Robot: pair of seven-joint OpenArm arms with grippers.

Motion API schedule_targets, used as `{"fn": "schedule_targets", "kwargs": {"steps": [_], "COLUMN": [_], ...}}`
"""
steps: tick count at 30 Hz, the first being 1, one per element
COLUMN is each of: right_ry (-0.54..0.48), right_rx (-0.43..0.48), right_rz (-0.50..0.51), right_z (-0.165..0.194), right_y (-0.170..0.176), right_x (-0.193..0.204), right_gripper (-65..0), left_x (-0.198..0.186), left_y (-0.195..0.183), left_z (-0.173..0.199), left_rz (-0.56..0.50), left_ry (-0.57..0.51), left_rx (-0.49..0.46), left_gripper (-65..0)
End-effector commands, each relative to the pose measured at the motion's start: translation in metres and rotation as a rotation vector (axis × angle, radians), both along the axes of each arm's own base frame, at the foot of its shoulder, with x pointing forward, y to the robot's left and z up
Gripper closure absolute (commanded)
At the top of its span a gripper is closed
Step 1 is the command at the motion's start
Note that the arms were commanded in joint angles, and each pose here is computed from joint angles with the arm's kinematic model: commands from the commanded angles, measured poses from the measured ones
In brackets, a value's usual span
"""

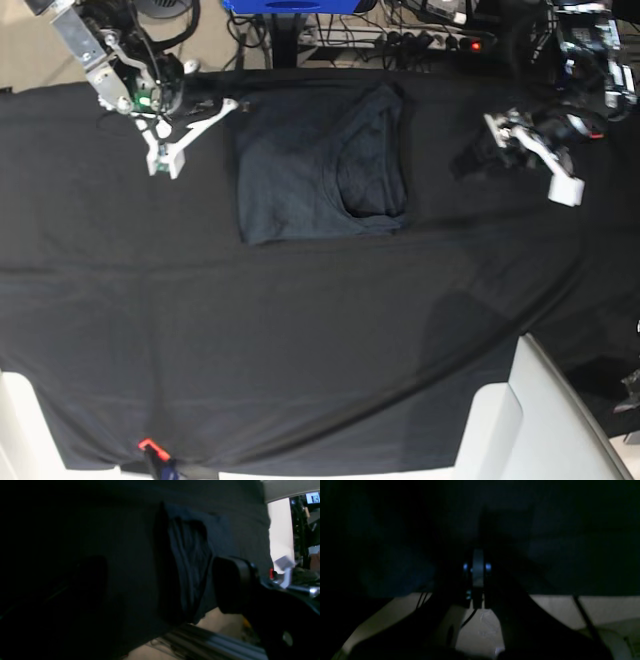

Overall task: Fold the T-shirt properly
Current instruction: 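Lift the right gripper off the shirt and move it aside, then lower the left gripper onto the shirt's side and press the fabric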

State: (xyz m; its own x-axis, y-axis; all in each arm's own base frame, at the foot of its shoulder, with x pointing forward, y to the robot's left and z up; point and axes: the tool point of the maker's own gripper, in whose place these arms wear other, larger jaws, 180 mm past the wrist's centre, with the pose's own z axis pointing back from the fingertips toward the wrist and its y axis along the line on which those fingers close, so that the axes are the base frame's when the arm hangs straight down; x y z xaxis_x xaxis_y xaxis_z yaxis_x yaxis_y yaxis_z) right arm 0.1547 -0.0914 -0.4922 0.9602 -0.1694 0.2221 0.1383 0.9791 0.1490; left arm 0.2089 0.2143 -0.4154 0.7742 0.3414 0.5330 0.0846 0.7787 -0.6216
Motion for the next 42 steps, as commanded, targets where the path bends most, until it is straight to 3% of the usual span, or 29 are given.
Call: {"fn": "schedule_targets", "kwargs": {"steps": [1, 7, 14, 16, 19, 37, 42], "right_ry": [-0.024, -0.023, -0.017, -0.017, -0.009, -0.004, -0.005], "right_rx": [-0.021, -0.028, -0.026, -0.026, -0.026, -0.030, -0.030], "right_rz": [-0.003, -0.003, -0.003, -0.003, -0.003, -0.002, -0.004], "right_z": [0.003, 0.002, 0.001, 0.001, 0.000, -0.001, -0.001], "right_y": [-0.008, -0.011, -0.010, -0.010, -0.010, -0.012, -0.012], "right_x": [0.006, 0.006, 0.003, 0.003, -0.001, -0.004, -0.004], "right_gripper": [0.0, 0.0, 0.0, 0.0, 0.0, 0.0, 0.0], "left_x": [0.004, -0.012, -0.014, -0.003, 0.004, 0.017, 0.020], "left_y": [0.001, -0.023, -0.035, -0.033, -0.048, -0.089, -0.112], "left_z": [0.004, -0.025, -0.048, -0.046, -0.046, -0.057, -0.056], "left_rz": [-0.006, -0.025, 0.013, 0.049, 0.016, -0.073, -0.142], "left_ry": [-0.025, 0.061, 0.119, 0.081, 0.056, 0.076, 0.070], "left_rx": [0.010, 0.044, -0.025, -0.037, -0.051, -0.044, -0.057], "left_gripper": [-65.0, -65.0, -65.0, -65.0, -65.0, -65.0, -65.0]}}
